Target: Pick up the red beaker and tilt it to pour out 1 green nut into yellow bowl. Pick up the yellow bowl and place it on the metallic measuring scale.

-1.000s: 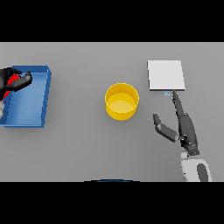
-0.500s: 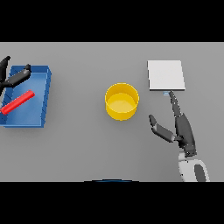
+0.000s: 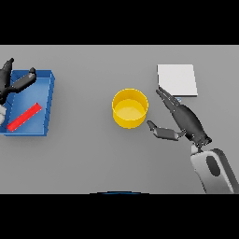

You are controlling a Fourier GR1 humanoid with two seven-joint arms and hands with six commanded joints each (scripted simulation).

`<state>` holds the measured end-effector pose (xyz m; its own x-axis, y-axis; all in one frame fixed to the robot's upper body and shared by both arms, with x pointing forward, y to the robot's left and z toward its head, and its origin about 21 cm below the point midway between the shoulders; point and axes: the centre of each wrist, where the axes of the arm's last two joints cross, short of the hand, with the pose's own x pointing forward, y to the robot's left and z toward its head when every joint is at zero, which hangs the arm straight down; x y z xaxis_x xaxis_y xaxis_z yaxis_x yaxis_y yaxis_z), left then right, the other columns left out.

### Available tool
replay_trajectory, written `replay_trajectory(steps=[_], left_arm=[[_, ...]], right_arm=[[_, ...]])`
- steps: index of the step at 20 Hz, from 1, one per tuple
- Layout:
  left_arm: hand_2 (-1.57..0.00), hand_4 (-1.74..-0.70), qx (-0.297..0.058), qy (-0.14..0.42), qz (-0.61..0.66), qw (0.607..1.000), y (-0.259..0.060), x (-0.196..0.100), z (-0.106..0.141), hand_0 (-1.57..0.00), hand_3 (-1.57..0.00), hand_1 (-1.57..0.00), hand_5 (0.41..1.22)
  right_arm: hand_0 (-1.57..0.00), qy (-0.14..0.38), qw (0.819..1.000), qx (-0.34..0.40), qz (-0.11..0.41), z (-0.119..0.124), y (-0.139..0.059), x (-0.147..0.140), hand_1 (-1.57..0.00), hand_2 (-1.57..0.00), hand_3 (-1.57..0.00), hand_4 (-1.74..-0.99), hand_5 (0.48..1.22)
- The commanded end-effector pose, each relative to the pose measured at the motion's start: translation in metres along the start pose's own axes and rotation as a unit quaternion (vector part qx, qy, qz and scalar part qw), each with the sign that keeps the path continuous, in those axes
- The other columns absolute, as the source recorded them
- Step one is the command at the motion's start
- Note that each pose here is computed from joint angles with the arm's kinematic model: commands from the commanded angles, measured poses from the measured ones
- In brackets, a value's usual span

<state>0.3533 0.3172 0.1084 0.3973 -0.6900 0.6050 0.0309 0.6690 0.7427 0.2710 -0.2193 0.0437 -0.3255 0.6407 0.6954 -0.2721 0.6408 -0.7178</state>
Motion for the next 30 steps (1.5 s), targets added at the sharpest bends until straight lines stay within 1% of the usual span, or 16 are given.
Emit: replay_trajectory(steps=[1, 2, 4, 6, 8, 9, 10, 13, 17, 20, 22, 23, 25, 26, 27, 30], left_arm=[[0.00, -0.79, 0.000, 0.004, -0.004, 1.000, 0.001, -0.002, 0.000, 0.00, 0.00, 0.00, 0.709], [0.00, -0.80, -0.005, 0.007, -0.005, 1.000, 0.000, -0.003, 0.000, 0.00, 0.00, 0.00, 0.708], [0.00, -0.79, 0.004, 0.007, -0.006, 1.000, 0.004, 0.001, -0.002, 0.00, 0.00, 0.00, 0.712], [0.00, -0.79, 0.003, 0.003, -0.005, 1.000, 0.003, 0.001, -0.002, 0.00, 0.00, 0.00, 0.719], [0.00, -0.80, -0.003, -0.005, -0.006, 1.000, 0.001, 0.002, 0.001, 0.00, 0.00, 0.00, 0.722], [0.00, -0.80, -0.001, -0.003, -0.009, 1.000, 0.004, 0.002, 0.000, 0.00, 0.00, 0.00, 0.723], [0.00, -0.80, -0.003, 0.000, -0.011, 1.000, -0.001, 0.000, 0.000, 0.00, 0.00, 0.00, 0.723], [0.00, -0.80, -0.002, -0.003, -0.010, 1.000, -0.001, 0.000, -0.001, 0.00, 0.00, 0.00, 0.718], [0.00, -0.79, -0.003, 0.000, -0.012, 1.000, 0.000, -0.001, -0.001, 0.00, 0.00, 0.00, 0.720], [0.00, -0.80, -0.003, -0.005, -0.011, 1.000, 0.003, 0.000, 0.001, 0.00, 0.00, 0.00, 0.729], [0.00, -0.80, -0.001, -0.001, -0.013, 1.000, 0.007, 0.003, -0.002, 0.00, 0.00, 0.00, 0.733], [0.00, -0.80, -0.002, -0.001, -0.013, 1.000, 0.009, 0.003, -0.003, 0.00, 0.00, 0.00, 0.734], [0.00, -0.80, -0.005, 0.000, -0.009, 1.000, 0.004, 0.002, -0.004, 0.00, 0.00, 0.00, 0.735], [0.00, -0.80, -0.001, -0.001, -0.011, 1.000, 0.009, 0.000, -0.004, 0.00, 0.00, 0.00, 0.735], [0.00, -0.80, -0.003, -0.001, -0.013, 1.000, 0.004, -0.002, -0.002, 0.00, 0.00, 0.00, 0.737], [0.00, -0.80, 0.000, -0.002, -0.012, 1.000, 0.005, -0.002, -0.003, 0.00, 0.00, 0.00, 0.735]], right_arm=[[0.00, -0.007, 0.999, 0.016, 0.034, -0.007, -0.005, 0.004, 0.00, 0.00, 0.00, -1.282, 0.677], [0.00, -0.021, 0.997, 0.037, 0.068, -0.014, -0.005, 0.007, 0.00, 0.00, 0.00, -1.279, 0.671], [0.00, -0.034, 0.988, 0.076, 0.131, -0.024, -0.008, 0.011, 0.00, 0.00, 0.00, -1.276, 0.668], [0.00, -0.058, 0.978, 0.107, 0.170, -0.038, -0.011, 0.018, 0.00, 0.00, 0.00, -1.270, 0.664], [0.00, -0.064, 0.970, 0.137, 0.189, -0.050, -0.011, 0.019, 0.00, 0.00, 0.00, -1.271, 0.658], [0.00, -0.071, 0.967, 0.149, 0.194, -0.055, -0.011, 0.021, 0.00, 0.00, 0.00, -1.273, 0.656], [0.00, -0.074, 0.963, 0.163, 0.201, -0.057, -0.010, 0.021, 0.00, 0.00, 0.00, -1.274, 0.656], [0.00, -0.089, 0.948, 0.204, 0.227, -0.072, -0.008, 0.030, 0.00, 0.00, 0.00, -1.277, 0.677], [0.00, -0.090, 0.934, 0.245, 0.245, -0.088, -0.001, 0.027, 0.00, 0.00, 0.00, -1.250, 0.686], [0.00, -0.100, 0.925, 0.275, 0.243, -0.094, 0.011, 0.029, 0.00, 0.00, 0.00, -1.243, 0.682], [0.00, -0.087, 0.919, 0.289, 0.253, -0.100, 0.015, 0.025, 0.00, 0.00, 0.00, -1.260, 0.679], [0.00, -0.087, 0.914, 0.299, 0.259, -0.100, 0.012, 0.023, 0.00, 0.00, 0.00, -1.270, 0.678], [0.00, -0.084, 0.910, 0.307, 0.267, -0.107, 0.019, 0.027, 0.00, 0.00, 0.00, -1.288, 0.671], [0.00, -0.079, 0.906, 0.316, 0.270, -0.108, 0.019, 0.026, 0.00, 0.00, 0.00, -1.295, 0.671], [0.00, -0.076, 0.904, 0.320, 0.273, -0.109, 0.021, 0.027, 0.00, 0.00, 0.00, -1.300, 0.671], [0.00, -0.070, 0.892, 0.339, 0.291, -0.110, 0.026, 0.025, 0.00, 0.00, 0.00, -1.307, 0.690]])
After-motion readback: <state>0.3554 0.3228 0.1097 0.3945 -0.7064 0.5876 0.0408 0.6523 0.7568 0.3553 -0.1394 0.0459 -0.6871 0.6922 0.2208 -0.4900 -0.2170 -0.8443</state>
